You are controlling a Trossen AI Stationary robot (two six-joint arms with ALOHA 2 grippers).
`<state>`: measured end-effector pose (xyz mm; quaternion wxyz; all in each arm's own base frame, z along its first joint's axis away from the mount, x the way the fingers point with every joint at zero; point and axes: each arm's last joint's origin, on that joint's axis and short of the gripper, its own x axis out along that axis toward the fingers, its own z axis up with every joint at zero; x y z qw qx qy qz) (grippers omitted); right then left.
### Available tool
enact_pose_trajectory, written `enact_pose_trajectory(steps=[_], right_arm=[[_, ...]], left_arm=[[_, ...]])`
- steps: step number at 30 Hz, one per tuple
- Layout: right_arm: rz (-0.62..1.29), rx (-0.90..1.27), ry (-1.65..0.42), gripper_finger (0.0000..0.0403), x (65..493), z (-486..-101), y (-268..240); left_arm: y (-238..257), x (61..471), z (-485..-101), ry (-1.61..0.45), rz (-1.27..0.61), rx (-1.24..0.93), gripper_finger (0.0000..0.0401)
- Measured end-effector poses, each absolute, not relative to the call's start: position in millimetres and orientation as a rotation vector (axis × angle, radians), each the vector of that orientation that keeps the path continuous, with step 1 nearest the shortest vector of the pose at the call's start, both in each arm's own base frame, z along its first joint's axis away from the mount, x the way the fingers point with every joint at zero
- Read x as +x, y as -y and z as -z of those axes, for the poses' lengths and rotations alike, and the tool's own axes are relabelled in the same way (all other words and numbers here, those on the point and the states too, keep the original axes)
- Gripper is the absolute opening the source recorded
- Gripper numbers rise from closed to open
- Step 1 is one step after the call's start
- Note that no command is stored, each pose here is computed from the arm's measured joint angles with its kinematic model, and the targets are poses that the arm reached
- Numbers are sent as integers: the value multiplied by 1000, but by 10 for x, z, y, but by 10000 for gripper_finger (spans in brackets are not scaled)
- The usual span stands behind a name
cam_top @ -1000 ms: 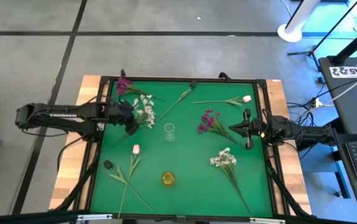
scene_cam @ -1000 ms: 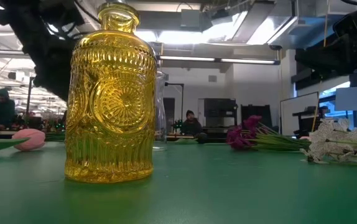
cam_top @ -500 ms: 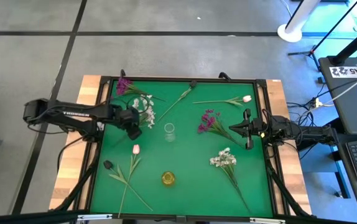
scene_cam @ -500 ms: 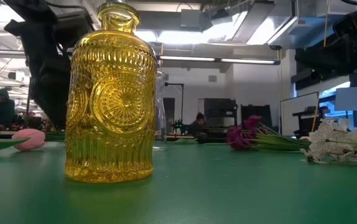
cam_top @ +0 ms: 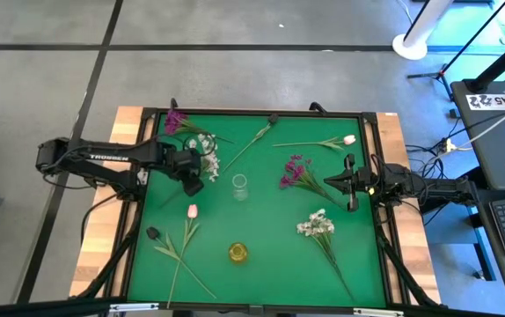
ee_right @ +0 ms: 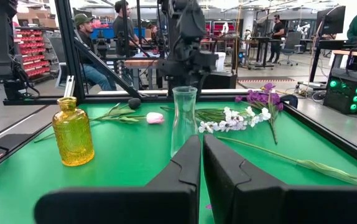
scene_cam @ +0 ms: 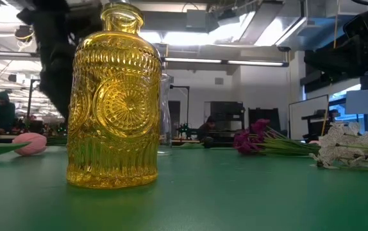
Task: Sort flowers into vase by color
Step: Put the left white flower into the transparent vase
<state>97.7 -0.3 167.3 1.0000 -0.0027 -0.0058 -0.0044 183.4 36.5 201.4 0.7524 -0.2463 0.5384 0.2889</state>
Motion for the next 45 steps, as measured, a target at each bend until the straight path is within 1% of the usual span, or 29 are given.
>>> enact_pose_trajectory(steps=[3, 6, 11, 15, 21, 28, 33, 37, 40, 45], right_arm=[[9, -5, 12, 19, 977, -1673, 3], [9, -6, 12, 19, 977, -1673, 3], [9, -5, 12, 19, 977, -1673, 3], [9, -6, 12, 19, 977, -1674, 3], [9, -6, 12, 19, 977, -1674, 3], [9, -5, 12, 19, 978, -1673, 3], [9, -5, 12, 19, 977, -1674, 3], [9, -6, 12, 19, 977, -1674, 3], [9, -5, 12, 19, 977, -1674, 3], [9, -5, 12, 19, 978, -1673, 3]], left_arm=[[-377, 1847, -2086, -1166, -649, -521, 217], [-394, 1797, -2062, -1209, -679, -531, 245], [-453, 1717, -1913, -1305, -765, -537, 271], [-485, 1731, -1804, -1344, -781, -545, 277], [-503, 1848, -1671, -1377, -728, -580, 275], [-523, 1918, -1487, -1465, -747, -580, 272], [-527, 1956, -1398, -1511, -736, -588, 258], [-520, 1964, -1401, -1517, -708, -620, 227], [-509, 1953, -1425, -1510, -692, -640, 190], [-507, 1942, -1467, -1486, -692, -641, 111]])
